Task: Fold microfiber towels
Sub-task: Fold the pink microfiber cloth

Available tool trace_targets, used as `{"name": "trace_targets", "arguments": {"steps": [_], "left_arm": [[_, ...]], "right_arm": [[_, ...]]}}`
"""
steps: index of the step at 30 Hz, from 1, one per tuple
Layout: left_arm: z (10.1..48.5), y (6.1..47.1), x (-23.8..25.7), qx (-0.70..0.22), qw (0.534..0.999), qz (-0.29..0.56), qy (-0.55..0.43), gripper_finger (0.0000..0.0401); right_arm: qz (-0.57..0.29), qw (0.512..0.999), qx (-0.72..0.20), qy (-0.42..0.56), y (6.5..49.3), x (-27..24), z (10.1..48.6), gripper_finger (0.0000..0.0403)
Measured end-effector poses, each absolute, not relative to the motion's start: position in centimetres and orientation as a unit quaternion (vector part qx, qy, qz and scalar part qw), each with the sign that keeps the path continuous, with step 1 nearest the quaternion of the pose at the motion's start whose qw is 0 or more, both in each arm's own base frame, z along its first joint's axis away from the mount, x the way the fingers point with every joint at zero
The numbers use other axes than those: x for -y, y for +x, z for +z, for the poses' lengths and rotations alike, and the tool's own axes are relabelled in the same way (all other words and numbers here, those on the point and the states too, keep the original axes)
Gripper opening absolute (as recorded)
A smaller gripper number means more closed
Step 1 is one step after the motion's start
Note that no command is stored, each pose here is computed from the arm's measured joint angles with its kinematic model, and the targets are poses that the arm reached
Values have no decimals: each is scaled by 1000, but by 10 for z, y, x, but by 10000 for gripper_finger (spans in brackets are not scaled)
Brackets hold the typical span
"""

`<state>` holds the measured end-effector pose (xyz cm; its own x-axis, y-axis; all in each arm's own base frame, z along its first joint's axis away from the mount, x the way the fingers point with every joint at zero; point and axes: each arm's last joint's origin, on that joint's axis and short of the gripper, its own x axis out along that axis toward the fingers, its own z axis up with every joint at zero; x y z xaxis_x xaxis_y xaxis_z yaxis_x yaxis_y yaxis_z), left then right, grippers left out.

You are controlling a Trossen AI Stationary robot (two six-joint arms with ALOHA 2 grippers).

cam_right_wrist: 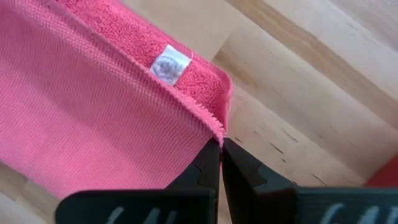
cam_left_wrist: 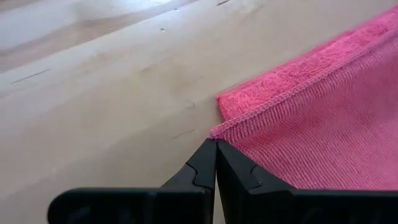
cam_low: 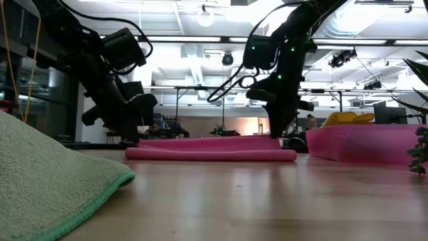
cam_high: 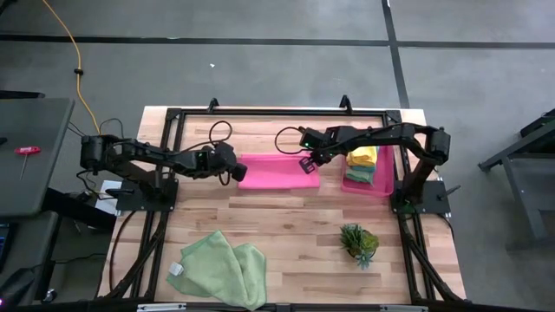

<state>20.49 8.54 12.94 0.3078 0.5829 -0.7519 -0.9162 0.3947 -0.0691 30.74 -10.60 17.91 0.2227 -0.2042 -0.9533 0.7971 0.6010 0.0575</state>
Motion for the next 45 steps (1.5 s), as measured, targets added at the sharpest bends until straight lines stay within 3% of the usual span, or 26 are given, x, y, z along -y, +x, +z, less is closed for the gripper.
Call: {"name": "trace_targets", "arguments": {"steps": [14,18,30,38,45], "left_arm": [[130,204,-86,-326,766,502,-237,15],[130,204,-87,-325,764,505,-237,42],[142,196,-97,-326,776,488,-233,123],[167,194,-87,-309,838,346,-287,136],[158,198,-79,-317,808,347,-354,136]], "right_arm": [[-364,724,-509,290,308,107,179,3],[-374,725,-505,281,307,108,180,37],[-395,712,-513,270,294,127,185,198],[-303,726,-533,312,286,130,196,213],[-229,731,-539,350,288,119,184,213]]}}
